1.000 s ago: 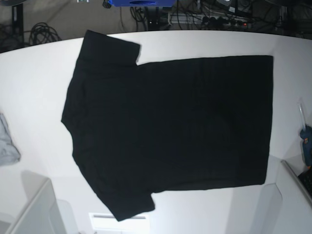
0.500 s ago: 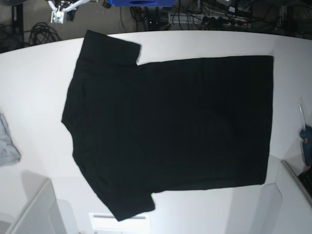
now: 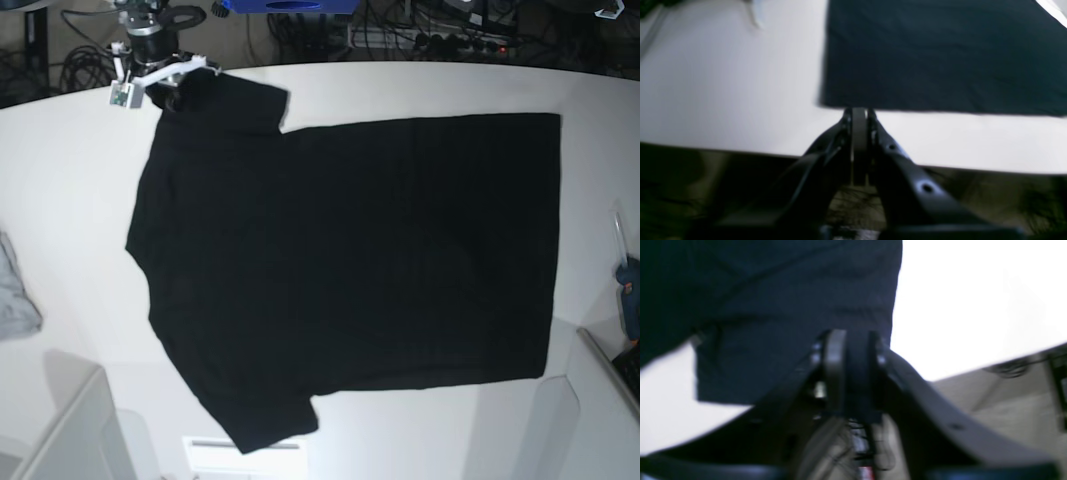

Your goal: Fold the T-shirt properly

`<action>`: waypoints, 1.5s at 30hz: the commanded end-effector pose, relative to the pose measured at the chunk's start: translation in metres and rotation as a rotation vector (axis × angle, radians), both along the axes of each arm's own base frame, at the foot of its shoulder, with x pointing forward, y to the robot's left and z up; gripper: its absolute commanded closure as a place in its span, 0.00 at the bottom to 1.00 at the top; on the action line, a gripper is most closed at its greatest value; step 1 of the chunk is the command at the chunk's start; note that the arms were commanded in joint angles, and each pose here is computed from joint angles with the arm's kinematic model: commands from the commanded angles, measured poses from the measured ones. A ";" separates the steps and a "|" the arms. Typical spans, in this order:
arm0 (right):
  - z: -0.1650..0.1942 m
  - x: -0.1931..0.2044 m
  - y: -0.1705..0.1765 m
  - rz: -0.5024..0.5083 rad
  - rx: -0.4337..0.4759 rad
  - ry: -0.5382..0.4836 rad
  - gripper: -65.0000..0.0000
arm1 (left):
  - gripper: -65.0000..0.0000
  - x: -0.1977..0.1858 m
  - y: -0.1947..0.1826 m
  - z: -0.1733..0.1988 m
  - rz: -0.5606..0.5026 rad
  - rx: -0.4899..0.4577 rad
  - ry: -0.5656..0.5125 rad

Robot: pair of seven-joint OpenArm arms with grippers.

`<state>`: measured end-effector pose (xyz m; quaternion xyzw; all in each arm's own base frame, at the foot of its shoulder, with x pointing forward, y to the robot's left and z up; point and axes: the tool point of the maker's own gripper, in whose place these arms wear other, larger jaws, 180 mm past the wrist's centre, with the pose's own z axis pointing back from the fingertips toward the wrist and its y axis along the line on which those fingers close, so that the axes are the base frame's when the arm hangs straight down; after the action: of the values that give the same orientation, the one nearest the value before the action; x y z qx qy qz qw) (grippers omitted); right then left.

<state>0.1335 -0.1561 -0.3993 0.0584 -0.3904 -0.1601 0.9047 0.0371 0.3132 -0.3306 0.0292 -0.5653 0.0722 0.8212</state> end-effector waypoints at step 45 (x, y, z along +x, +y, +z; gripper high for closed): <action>-0.032 0.038 -0.002 -0.050 0.399 0.105 0.36 | 0.52 0.068 0.049 -0.004 0.084 -0.262 0.045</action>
<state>0.1767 -0.1559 -0.4288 0.2238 -0.3148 -0.2605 0.8849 0.1049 0.3607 -0.3438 -0.0521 -0.5186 0.1834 0.8335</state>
